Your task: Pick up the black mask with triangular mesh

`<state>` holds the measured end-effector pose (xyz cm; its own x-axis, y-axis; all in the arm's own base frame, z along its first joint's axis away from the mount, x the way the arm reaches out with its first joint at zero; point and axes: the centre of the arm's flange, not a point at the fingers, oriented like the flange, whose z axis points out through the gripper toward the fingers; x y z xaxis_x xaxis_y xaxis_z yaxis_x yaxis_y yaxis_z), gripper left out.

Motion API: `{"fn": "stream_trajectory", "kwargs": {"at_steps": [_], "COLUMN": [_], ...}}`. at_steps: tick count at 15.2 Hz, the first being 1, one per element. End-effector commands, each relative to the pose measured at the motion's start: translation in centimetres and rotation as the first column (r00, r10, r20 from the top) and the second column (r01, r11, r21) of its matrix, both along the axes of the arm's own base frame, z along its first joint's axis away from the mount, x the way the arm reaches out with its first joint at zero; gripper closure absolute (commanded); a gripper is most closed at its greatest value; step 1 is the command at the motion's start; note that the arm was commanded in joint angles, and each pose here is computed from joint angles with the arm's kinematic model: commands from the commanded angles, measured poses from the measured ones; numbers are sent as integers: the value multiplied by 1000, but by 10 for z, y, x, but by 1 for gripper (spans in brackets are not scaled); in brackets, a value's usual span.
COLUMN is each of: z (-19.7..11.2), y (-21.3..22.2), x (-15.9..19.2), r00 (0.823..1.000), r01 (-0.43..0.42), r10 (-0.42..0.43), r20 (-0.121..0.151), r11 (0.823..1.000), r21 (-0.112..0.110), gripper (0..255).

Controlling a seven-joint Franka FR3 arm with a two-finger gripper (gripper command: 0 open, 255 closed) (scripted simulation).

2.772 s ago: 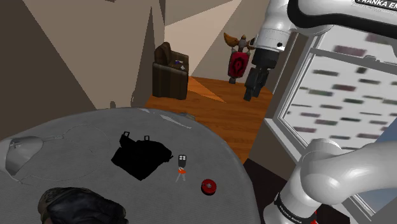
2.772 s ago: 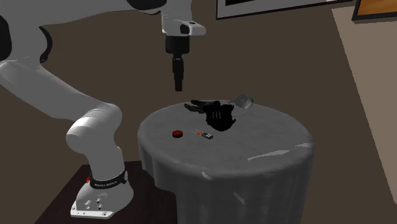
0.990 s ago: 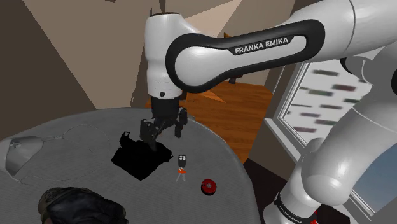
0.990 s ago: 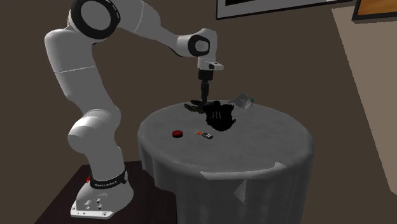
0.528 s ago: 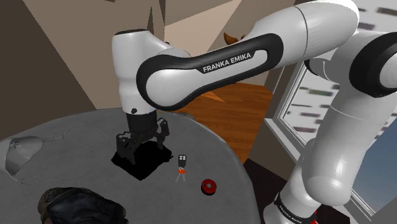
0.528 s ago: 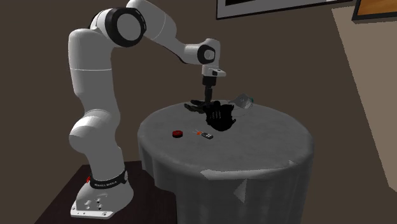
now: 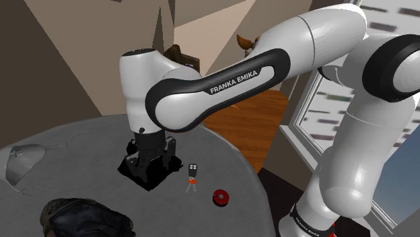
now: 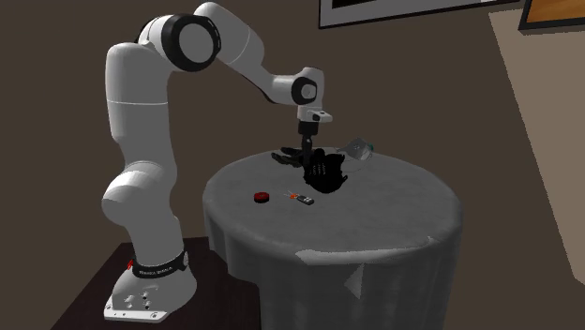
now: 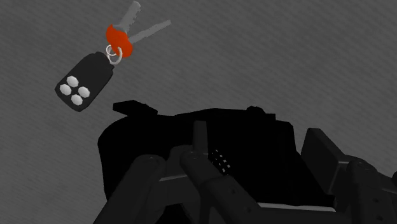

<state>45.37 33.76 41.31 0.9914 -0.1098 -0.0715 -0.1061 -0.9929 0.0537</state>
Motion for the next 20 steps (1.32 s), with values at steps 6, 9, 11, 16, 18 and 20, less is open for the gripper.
{"fn": "stream_trajectory", "kwargs": {"at_steps": [6, 9, 11, 16, 18, 20], "z": [-2, -1, 9, 36, 46, 57], "y": [0, 0, 0, 0, 0, 0], "x": [-1, 0, 0, 0, 0, 0], "r00": [1000, 1000, 1000, 1000, 1000, 1000], "r01": [0, 0, 0, 0, 0, 0], "r10": [0, 0, 0, 0, 0, 0], "r20": [-1, -1, -1, -1, -1, -1], "r11": [1000, 1000, 1000, 1000, 1000, 1000], "r21": [0, 0, 0, 0, 0, 0], "gripper": [255, 255, 255, 255, 255, 255]}}
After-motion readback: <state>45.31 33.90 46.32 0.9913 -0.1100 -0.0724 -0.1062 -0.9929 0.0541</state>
